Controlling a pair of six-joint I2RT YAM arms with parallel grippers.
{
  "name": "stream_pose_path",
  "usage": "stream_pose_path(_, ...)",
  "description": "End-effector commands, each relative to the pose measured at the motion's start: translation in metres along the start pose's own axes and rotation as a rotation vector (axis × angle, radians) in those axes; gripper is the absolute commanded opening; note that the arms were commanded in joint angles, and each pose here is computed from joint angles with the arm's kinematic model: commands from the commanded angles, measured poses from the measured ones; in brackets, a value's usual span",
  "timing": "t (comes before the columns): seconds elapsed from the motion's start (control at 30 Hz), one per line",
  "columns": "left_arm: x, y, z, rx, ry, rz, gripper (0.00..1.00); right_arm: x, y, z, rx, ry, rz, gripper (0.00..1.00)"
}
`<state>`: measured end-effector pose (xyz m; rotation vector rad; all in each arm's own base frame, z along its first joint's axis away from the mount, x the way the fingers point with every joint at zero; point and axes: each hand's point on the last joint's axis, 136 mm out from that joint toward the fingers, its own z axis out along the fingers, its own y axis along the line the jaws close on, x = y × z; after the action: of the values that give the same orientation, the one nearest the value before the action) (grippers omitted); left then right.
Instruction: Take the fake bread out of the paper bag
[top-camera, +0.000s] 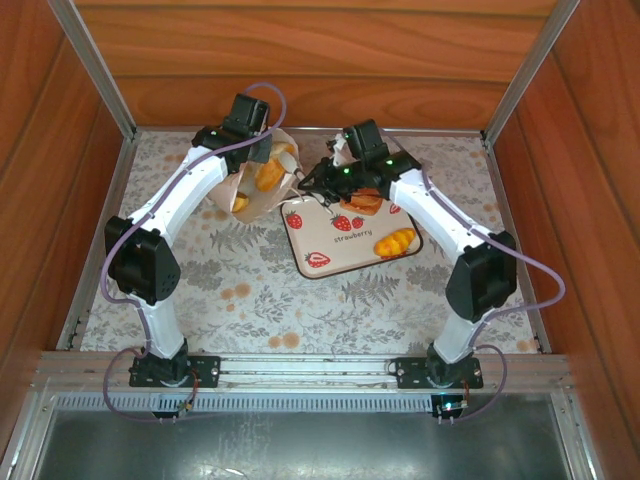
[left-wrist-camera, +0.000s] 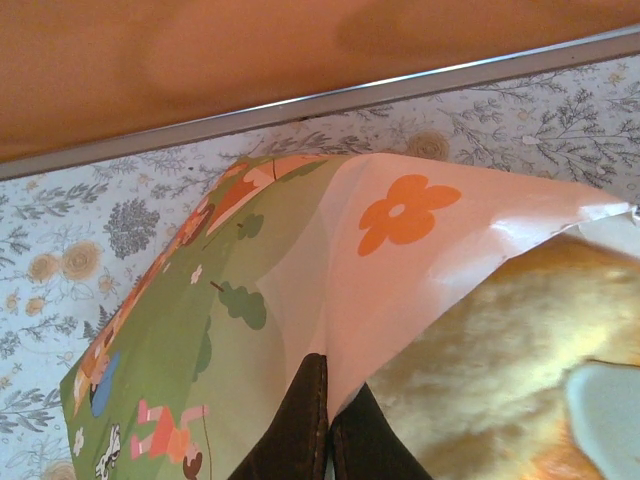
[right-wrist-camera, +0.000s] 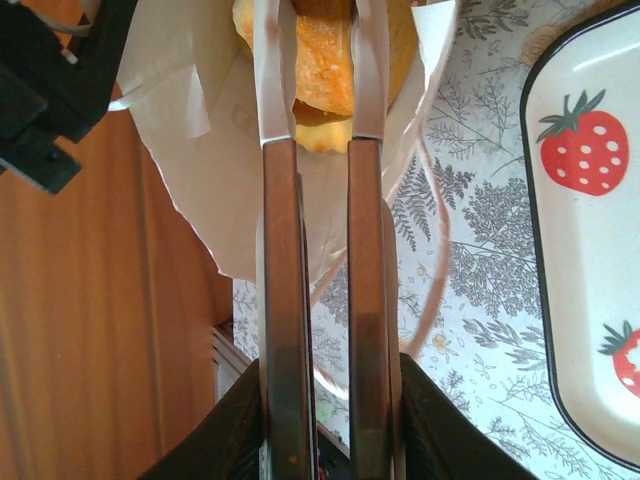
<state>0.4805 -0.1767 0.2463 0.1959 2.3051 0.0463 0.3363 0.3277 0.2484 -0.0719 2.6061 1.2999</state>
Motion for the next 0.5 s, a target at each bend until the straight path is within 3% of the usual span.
stream_pose_path(0.0,0.001,0.007,-0.008,-0.018,0.004,0.001,0.0,-0.011,0.025,-0.032,-0.073,-0.106,-0.09,0.0)
stream_pose_path(0.47,0.003,0.008,-0.005,-0.02,0.013,0.004,0.0,0.003,0.041,-0.103,-0.185,-0.239,-0.141,0.0)
